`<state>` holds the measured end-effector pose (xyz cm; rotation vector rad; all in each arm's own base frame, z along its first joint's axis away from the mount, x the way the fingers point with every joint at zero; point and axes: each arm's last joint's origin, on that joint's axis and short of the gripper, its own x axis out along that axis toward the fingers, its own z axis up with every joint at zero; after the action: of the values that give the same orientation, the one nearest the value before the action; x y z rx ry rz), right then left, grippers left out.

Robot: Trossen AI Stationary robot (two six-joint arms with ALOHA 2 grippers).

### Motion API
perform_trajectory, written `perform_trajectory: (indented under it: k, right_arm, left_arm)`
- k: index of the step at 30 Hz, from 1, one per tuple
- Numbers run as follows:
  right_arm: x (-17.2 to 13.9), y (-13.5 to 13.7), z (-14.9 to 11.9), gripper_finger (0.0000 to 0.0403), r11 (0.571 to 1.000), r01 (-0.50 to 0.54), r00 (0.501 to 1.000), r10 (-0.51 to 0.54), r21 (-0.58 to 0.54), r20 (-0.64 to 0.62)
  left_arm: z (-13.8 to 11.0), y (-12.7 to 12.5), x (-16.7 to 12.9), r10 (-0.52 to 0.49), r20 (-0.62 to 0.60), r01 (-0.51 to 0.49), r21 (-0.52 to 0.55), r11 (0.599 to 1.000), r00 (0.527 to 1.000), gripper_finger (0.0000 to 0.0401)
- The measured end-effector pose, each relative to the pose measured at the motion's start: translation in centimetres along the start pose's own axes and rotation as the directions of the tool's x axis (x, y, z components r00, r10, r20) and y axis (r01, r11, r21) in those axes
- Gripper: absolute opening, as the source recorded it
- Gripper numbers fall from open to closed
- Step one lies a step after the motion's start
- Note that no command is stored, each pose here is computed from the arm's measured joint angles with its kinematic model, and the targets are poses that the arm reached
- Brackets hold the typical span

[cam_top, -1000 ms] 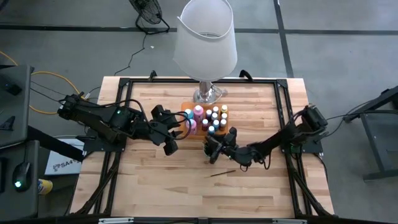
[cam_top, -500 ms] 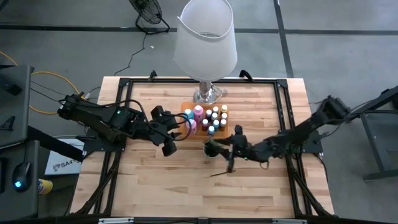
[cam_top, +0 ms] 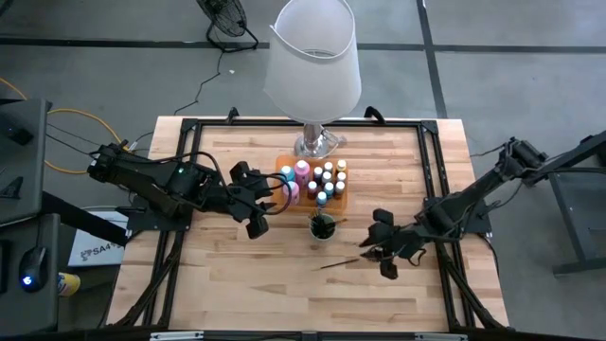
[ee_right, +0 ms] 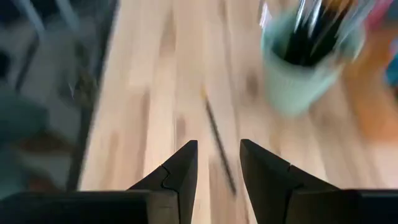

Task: Pick & Place Paint Supplies
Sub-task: Put the orange paintbrushes into the green cup

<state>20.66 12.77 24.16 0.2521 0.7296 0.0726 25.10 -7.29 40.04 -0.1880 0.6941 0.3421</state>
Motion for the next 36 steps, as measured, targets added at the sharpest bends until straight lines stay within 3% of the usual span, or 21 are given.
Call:
perform_trajectory:
  k: [6,11,14,20,25,36]
  right_arm:
    - [2.1,-0.5,-2.1,0.0114,0.997,0.005,0.968,-0.023,-0.071,-0.25]
    - [4.9,-1.1,-3.0,0.0114,0.997,-0.049,0.904,0.021,-0.055,-0.428]
    - [6.6,-0.7,-2.5,0.0114,0.992,-0.079,0.883,0.023,-0.101,-0.468]
    - [9.7,-0.8,-2.8,0.0114,0.972,-0.067,0.807,-0.079,-0.224,-0.585]
    - [11.1,-1.1,-3.4,0.0114,0.97,-0.059,0.79,-0.098,-0.235,-0.605]
    - [11.4,-1.0,-2.9,0.0114,0.963,-0.026,0.837,-0.126,-0.269,-0.533]
  left_arm:
    - [0.0,0.0,0.0,0.0,0.0,0.0,-0.001,1.0,1.0,0.0129]
    - [0.0,0.0,0.0,0.0,0.0,0.0,-0.002,1.0,1.0,0.0129]
    - [0.0,0.0,0.0,0.0,0.0,0.0,-0.004,1.0,1.0,0.0129]
    - [0.0,0.0,0.0,0.0,0.0,0.0,-0.008,1.0,1.0,0.0129]
    - [0.0,0.0,0.0,0.0,0.0,0.0,-0.008,1.0,1.0,0.0129]
    - [0.0,0.0,0.0,0.0,0.0,0.0,-0.007,1.0,1.0,0.0129]
